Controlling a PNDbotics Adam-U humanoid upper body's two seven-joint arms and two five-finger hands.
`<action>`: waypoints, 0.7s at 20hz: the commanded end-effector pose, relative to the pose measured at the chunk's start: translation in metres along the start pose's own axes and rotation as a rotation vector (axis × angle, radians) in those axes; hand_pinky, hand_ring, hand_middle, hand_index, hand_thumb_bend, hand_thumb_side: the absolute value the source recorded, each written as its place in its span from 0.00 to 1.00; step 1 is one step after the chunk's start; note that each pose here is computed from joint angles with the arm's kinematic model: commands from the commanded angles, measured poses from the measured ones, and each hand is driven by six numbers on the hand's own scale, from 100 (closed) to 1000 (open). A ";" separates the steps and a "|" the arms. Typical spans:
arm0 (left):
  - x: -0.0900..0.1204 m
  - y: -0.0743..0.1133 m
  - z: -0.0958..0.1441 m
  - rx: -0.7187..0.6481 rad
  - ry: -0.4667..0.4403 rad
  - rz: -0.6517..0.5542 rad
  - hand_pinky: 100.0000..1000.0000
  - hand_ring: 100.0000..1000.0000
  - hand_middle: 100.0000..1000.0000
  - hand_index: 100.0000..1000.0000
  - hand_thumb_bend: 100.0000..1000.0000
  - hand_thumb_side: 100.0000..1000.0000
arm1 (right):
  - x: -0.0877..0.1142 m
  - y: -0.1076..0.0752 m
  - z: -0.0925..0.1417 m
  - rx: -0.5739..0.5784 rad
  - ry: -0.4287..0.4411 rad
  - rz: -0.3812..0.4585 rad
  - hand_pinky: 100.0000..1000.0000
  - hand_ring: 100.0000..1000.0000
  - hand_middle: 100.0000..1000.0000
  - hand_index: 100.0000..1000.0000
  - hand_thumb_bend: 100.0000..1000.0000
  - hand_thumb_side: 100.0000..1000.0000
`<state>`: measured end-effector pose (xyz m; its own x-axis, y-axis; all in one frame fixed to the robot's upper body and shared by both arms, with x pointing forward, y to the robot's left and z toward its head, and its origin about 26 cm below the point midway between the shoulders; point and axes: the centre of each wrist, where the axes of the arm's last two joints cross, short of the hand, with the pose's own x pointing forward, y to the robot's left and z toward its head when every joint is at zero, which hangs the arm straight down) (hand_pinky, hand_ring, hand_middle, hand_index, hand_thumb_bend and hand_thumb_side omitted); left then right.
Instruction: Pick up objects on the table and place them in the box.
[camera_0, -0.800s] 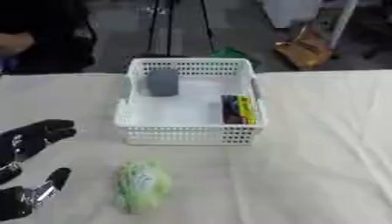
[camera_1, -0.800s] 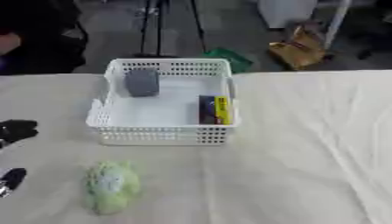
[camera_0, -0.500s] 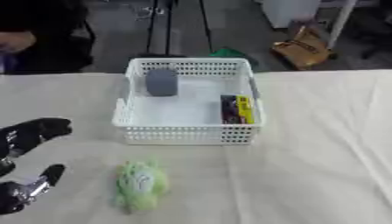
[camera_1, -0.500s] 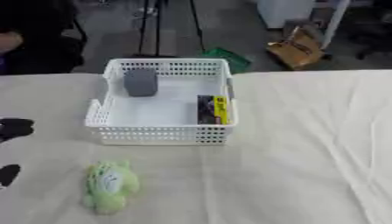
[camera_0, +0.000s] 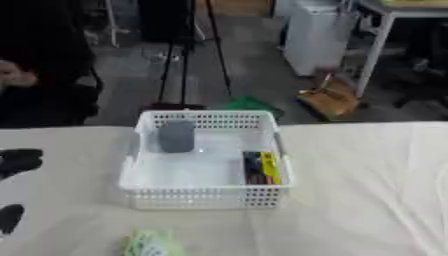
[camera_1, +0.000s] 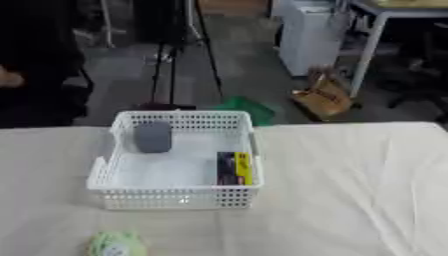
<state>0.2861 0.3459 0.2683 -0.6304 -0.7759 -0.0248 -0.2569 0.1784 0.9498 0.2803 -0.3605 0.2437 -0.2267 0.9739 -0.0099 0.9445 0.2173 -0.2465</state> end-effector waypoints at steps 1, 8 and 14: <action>0.000 0.014 0.003 0.051 -0.017 -0.071 0.88 0.97 0.91 0.96 0.10 1.00 | -0.001 -0.008 -0.012 -0.019 -0.053 0.019 0.77 0.87 0.85 0.86 0.00 1.00; 0.003 0.007 0.001 0.020 -0.023 -0.115 0.87 0.97 0.90 0.97 0.49 1.00 | -0.001 -0.008 -0.012 -0.015 -0.051 0.021 0.77 0.86 0.85 0.86 0.00 1.00; 0.007 0.008 -0.005 -0.075 -0.072 -0.149 0.92 1.00 0.93 1.00 0.42 1.00 | -0.001 -0.008 -0.012 -0.011 -0.041 0.019 0.77 0.86 0.85 0.86 0.00 1.00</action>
<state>0.2873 0.3399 0.2646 -0.6404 -0.7568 -0.1309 -0.2795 0.0708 0.9575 0.2800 -0.3611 0.2450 -0.2212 0.9751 -0.0132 0.9448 0.2109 -0.2508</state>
